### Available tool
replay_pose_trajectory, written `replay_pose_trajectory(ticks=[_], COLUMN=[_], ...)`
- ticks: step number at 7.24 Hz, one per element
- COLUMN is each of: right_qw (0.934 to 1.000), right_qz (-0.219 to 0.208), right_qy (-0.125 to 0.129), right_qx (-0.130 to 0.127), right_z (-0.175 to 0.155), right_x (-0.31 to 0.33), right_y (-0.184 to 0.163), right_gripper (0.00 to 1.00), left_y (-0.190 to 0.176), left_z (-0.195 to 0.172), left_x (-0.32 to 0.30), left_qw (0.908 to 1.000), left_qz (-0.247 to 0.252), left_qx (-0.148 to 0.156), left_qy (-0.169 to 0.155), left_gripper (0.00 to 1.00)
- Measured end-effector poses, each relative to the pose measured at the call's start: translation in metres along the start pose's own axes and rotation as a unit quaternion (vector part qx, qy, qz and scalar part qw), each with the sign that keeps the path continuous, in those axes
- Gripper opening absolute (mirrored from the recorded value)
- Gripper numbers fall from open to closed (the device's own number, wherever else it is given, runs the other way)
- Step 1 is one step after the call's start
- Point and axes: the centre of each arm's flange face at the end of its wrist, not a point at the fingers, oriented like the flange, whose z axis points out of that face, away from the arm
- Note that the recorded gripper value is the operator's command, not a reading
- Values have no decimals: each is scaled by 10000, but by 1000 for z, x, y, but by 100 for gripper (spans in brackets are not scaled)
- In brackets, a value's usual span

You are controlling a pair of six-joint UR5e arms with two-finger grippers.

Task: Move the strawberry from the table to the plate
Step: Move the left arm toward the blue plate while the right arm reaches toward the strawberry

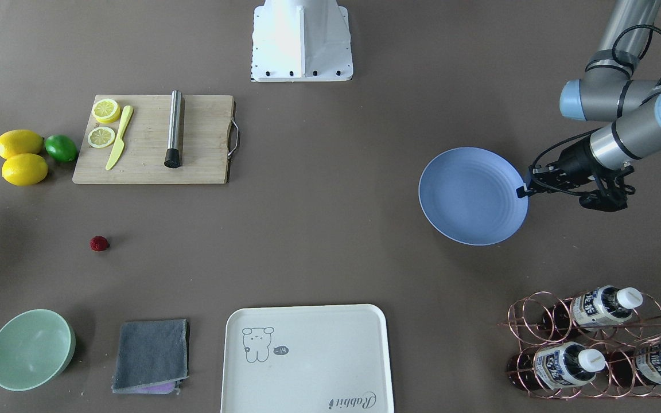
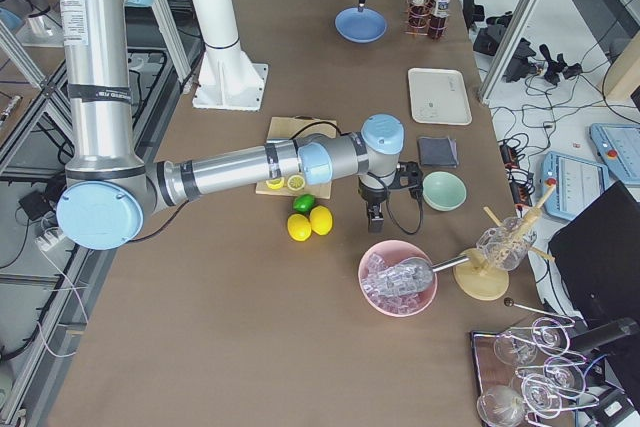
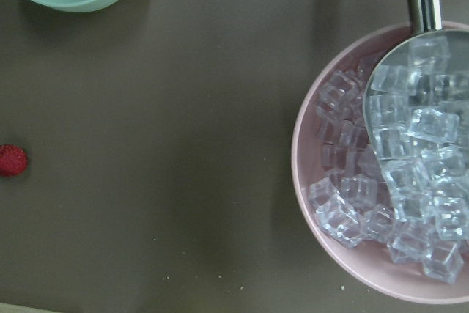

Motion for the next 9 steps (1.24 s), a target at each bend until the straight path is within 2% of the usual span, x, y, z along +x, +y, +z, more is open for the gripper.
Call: replay_pose_trajectory(ticks=[2,4,5,7,9], right_qw=[9995,9989,9989,9989,9990], right_qz=[-234,-342,-388,-434,-440], right_qy=[-88,-106,-63,-149,-82], right_qx=[-190,-288,-243,-82,-12], right_z=[27,54,75,120,141], right_x=[-67,-140,-172,-205,-216], right_y=[-16,-31,-40,-60,-69], right_gripper=[98,94,94,91,88], left_y=[26,52,61,76,85], left_z=[34,73,87,109,119], left_x=[98,158,177,203,214], left_qw=[9994,9991,9991,9991,9989], left_qz=[-222,-211,-170,-84,-122], left_qx=[16,122,130,141,156], left_qy=[258,344,372,398,415], left_gripper=[0,0,0,0,0])
